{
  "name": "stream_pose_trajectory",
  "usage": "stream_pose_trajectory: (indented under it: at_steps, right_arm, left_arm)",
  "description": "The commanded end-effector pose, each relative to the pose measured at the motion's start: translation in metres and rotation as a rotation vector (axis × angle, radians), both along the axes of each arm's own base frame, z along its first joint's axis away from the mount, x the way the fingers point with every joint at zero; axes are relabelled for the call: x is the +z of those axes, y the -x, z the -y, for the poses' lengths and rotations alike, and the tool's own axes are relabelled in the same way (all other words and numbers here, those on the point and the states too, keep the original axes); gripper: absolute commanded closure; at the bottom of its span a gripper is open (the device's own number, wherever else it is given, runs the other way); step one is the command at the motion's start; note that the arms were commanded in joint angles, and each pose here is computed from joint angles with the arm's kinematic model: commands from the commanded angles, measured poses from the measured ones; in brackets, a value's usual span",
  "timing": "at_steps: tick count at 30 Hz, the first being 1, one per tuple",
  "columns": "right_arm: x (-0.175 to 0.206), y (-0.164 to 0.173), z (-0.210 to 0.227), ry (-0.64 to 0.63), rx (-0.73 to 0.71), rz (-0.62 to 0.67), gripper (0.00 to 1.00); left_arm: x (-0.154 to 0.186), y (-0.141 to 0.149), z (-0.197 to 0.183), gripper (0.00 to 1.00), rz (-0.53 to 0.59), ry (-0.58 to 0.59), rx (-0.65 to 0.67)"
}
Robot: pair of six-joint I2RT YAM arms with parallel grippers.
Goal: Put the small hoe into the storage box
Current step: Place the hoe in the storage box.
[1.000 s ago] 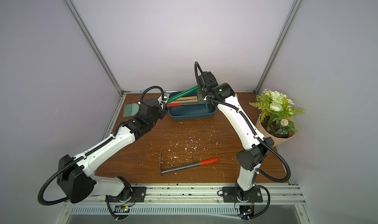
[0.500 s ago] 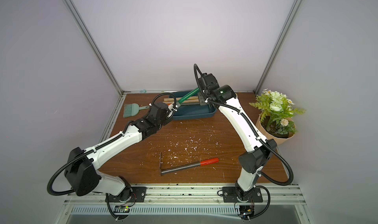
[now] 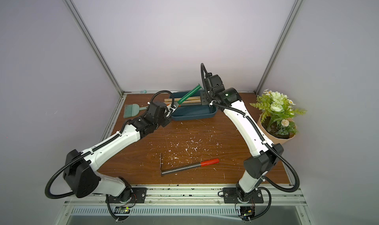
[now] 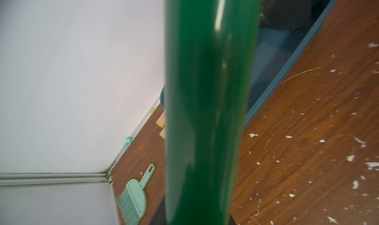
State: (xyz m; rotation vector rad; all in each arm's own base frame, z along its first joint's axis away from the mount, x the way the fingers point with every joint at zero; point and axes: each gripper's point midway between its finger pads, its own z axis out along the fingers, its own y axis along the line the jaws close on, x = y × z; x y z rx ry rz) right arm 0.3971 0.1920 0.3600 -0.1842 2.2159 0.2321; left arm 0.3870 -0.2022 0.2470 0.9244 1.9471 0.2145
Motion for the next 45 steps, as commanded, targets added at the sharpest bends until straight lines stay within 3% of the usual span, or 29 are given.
stream_pose_trajectory:
  at_steps: [1,10,16,24,35,45]
  right_arm:
    - [0.065,0.014,0.017,-0.120,0.003,0.192,0.64]
    - [0.096,0.074,0.011,-0.129,0.291,0.459,0.64]
    - [0.057,0.092,0.009,-0.076,0.380,0.528,0.59]
    - [0.023,0.073,0.006,0.009,0.378,0.548,0.58]
    - [0.045,0.044,-0.004,0.066,0.373,0.586,0.60]
    - [0.033,0.018,-0.028,0.046,0.432,0.551,0.60]
  left_arm:
    - [0.057,-0.008,-0.003,1.00,0.028,0.293,0.019]
    - [0.015,-0.016,0.004,1.00,-0.448,0.489,-0.155]
    - [0.011,0.005,0.025,1.00,-0.616,0.631,-0.332]
    - [0.016,0.028,0.033,1.00,-0.674,0.677,-0.432]
    - [0.004,0.043,0.032,1.00,-0.707,0.672,-0.434]
    - [0.012,0.046,0.040,1.00,-0.697,0.669,-0.464]
